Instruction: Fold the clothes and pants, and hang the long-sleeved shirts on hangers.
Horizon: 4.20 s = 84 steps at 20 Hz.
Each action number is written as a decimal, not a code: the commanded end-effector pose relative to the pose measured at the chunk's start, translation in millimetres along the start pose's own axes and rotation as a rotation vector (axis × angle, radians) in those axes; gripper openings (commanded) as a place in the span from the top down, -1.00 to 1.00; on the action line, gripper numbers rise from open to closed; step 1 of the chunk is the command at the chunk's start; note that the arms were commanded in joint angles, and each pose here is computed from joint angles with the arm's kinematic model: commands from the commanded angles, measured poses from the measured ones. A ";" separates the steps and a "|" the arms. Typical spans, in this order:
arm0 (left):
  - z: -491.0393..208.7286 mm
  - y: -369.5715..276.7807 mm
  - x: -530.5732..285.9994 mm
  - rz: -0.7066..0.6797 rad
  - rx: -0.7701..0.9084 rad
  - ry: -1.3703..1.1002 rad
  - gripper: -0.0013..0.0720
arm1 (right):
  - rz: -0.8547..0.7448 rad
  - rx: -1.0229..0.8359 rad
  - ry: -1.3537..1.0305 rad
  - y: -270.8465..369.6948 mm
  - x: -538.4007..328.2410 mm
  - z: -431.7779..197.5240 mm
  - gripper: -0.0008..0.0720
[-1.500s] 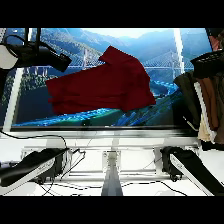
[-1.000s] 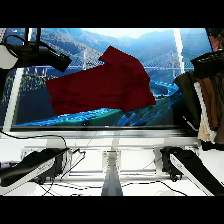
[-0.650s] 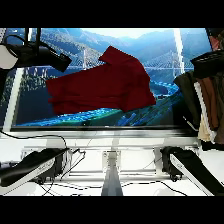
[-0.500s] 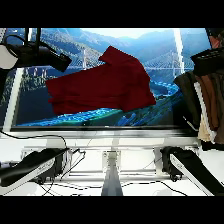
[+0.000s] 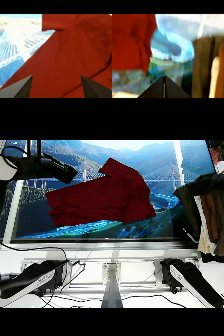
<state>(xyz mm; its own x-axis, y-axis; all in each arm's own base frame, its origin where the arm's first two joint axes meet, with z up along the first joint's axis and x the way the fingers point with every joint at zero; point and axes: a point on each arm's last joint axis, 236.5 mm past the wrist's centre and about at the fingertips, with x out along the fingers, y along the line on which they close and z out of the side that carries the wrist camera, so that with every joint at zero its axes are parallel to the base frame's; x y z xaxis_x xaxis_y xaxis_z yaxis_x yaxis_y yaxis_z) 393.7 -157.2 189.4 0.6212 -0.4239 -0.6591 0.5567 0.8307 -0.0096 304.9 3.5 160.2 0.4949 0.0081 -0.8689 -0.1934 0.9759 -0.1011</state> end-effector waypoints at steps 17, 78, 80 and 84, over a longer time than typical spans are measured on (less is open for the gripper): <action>-19.8 42.4 53.5 0.036 -0.171 0.057 -0.93 | 0.304 0.116 0.256 62.3 234.9 -82.1 -0.12; 41.8 149.8 -213.3 0.422 -0.506 -0.701 0.90 | 0.058 -0.052 -0.710 7.1 -97.0 157.3 0.94; 62.3 127.8 -268.8 0.482 -0.435 -0.862 0.90 | 0.027 -0.072 -0.860 11.3 -169.9 155.3 0.94; 75.1 79.4 -359.2 0.612 -0.283 -1.079 0.90 | -0.056 -0.105 -1.168 21.9 -309.8 125.0 0.94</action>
<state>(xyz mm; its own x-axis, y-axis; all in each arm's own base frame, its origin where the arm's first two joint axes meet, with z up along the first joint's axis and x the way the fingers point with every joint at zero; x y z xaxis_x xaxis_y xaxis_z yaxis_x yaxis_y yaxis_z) 312.1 36.1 426.8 0.9910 0.0248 0.1313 0.0072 0.9713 -0.2379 322.2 47.4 417.6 0.9699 0.2176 -0.1092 -0.2338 0.9576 -0.1686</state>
